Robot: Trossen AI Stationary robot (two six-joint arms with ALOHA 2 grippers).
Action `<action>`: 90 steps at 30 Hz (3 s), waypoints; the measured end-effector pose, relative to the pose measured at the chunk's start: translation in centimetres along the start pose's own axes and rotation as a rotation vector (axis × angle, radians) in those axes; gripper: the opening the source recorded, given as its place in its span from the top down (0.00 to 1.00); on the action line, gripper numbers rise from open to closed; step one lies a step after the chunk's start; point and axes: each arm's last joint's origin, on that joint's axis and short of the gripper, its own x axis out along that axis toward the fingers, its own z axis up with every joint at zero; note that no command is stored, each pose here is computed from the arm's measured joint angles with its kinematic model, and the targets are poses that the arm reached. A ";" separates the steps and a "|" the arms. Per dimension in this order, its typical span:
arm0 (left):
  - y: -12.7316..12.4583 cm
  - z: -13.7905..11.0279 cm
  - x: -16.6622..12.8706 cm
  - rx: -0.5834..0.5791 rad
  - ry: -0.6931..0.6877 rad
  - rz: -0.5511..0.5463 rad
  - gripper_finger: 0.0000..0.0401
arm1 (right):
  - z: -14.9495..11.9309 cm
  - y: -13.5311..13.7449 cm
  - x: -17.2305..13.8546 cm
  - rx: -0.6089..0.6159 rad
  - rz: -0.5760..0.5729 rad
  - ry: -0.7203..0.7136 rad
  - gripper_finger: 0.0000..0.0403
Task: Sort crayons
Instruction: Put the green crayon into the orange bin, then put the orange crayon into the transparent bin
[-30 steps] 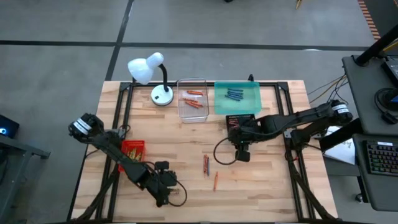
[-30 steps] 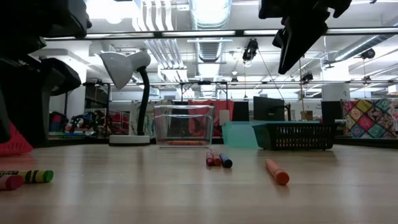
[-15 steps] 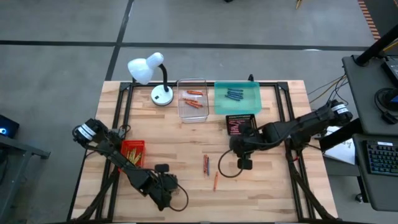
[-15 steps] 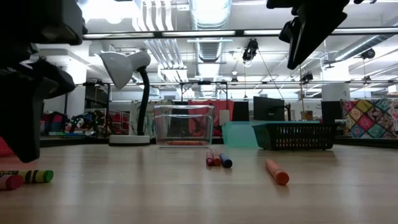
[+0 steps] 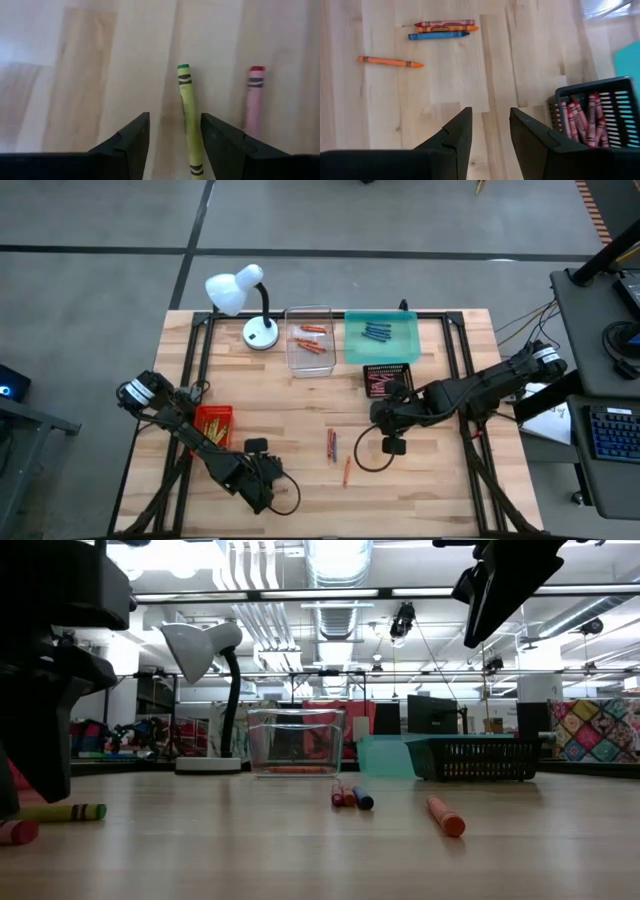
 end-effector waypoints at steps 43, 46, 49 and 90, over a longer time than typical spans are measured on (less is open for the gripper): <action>4.5 -0.4 -7.1 -0.137 0.016 0.207 1.00 | 0.4 0.0 0.0 -0.020 -0.029 -0.050 0.68; 6.3 -1.3 -9.2 -0.302 0.044 0.287 1.00 | 0.5 0.0 0.0 -0.018 -0.029 -0.060 0.68; 7.7 -2.2 -11.0 -0.539 0.070 0.339 1.00 | 0.5 0.0 0.0 -0.018 -0.039 -0.063 0.68; 8.5 -3.6 -10.3 -0.626 0.039 0.417 0.87 | 1.2 0.3 0.4 0.254 0.012 -0.163 0.68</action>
